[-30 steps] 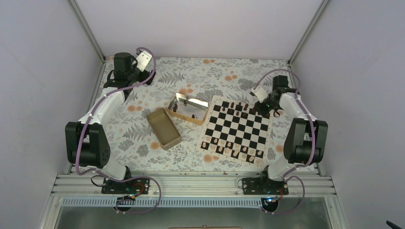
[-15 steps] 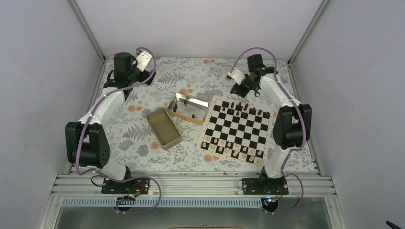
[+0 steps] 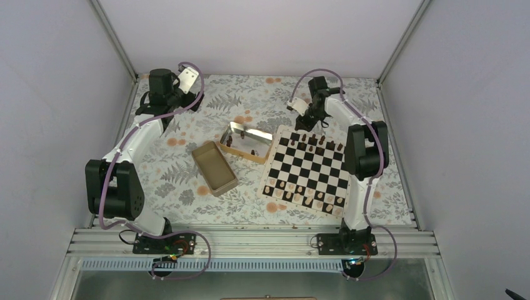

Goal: Set up the chess pieces on the board
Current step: Place the chess piece on the chessboard.

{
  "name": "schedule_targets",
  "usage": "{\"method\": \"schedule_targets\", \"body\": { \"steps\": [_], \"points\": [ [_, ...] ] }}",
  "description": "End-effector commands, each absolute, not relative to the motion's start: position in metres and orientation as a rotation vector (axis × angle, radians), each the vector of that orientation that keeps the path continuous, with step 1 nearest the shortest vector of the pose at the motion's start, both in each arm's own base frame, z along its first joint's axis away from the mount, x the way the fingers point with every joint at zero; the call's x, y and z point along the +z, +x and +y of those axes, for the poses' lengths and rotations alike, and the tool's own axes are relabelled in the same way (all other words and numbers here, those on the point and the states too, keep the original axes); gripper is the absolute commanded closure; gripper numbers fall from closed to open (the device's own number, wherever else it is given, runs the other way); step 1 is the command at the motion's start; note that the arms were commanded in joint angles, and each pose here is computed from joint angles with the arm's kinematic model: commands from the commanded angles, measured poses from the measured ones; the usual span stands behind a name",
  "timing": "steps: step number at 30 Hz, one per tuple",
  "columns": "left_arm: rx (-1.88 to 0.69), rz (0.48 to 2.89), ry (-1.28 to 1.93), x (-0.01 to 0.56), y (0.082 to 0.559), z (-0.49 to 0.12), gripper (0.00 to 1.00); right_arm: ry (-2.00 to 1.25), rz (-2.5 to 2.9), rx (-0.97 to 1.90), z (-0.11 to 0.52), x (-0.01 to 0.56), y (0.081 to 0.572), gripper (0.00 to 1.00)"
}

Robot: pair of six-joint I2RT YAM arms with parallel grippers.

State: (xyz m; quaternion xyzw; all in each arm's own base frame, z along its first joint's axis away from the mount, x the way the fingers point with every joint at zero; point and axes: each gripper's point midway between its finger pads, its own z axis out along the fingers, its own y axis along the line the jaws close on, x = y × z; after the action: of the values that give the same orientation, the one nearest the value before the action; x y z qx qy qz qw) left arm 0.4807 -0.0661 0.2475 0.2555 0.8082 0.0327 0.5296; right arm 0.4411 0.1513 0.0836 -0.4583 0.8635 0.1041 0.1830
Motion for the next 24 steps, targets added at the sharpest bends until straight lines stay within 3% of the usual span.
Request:
{"method": "schedule_targets", "body": {
  "steps": [1,24],
  "points": [
    [0.088,1.907,0.605,0.253,0.482,-0.064,0.0,-1.331,2.467,0.261,0.154,0.07,0.442,0.85],
    [0.095,1.913,0.604,0.251,0.482,-0.063,0.0,-1.412,2.507,0.247,0.158,0.042,0.436,0.83]
  ]
}}
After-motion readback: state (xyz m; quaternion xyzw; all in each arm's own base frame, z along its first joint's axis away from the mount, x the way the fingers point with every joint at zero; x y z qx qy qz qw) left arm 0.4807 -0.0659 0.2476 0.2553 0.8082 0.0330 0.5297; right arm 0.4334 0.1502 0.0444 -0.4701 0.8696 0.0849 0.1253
